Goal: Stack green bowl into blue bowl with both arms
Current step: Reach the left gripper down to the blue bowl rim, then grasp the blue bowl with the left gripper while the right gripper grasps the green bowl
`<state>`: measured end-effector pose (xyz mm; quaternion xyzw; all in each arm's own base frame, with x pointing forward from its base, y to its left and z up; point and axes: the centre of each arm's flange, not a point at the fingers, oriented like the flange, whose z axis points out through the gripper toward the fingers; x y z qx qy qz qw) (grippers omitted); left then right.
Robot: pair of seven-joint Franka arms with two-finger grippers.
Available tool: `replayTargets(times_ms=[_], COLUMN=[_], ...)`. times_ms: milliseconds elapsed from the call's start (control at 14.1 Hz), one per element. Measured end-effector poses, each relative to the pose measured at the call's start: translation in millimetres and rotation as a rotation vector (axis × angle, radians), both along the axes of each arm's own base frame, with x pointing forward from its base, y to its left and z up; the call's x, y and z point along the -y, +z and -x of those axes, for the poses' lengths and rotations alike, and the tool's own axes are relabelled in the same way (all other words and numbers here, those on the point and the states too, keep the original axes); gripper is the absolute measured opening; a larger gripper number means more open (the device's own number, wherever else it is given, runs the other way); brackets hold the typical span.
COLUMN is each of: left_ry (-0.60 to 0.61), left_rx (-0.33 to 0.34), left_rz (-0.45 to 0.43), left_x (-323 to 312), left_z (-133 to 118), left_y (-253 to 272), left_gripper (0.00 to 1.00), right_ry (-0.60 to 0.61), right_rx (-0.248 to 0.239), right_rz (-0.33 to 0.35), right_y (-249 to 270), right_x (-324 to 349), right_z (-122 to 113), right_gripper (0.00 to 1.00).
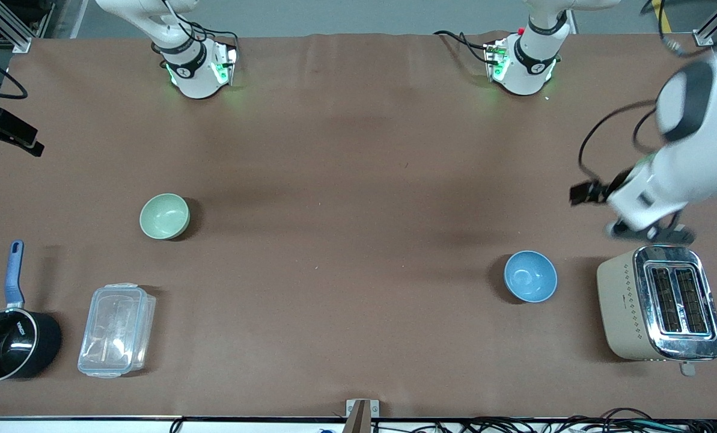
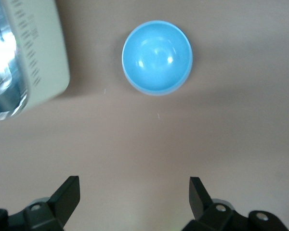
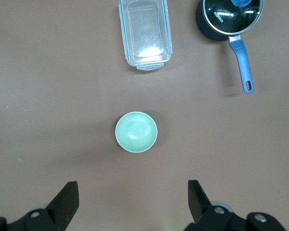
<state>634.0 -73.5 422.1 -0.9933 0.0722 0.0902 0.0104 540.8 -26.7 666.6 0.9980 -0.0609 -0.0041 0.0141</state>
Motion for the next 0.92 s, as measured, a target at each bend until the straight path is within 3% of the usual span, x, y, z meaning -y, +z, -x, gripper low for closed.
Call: replayTargets(times_ms=[213,354,496,638,921], left_ry=[0.016,0.026,0.026,0.023,0.023], left_rx=[-0.011,-0.019,-0.020,-0.013,0.000], left_rz=[0.005,0.007,0.008,0.009,0.011], left_x=[-8,-14,-13,-11,-10], left_z=[-34,-42,-46,-48,-50], left_y=[-128,-173,-193,-199,-200], left_gripper=[1.00,1.00,1.00,0.84,0.40], right_ry=[0.003,0.002,-0.002,0.002,0.012], right_rx=[-0.067,-0.128,-0.147,-0.134,-0.052], right_rz=[-0.003,-0.005,-0.006,-0.005,0.003], right_y=[-24,-65,-117,-175,-275], right_x=[0,2,12,19,20], right_z=[2,0,-3,-2,15], right_gripper=[1.00,1.00,1.00,1.00,1.00])
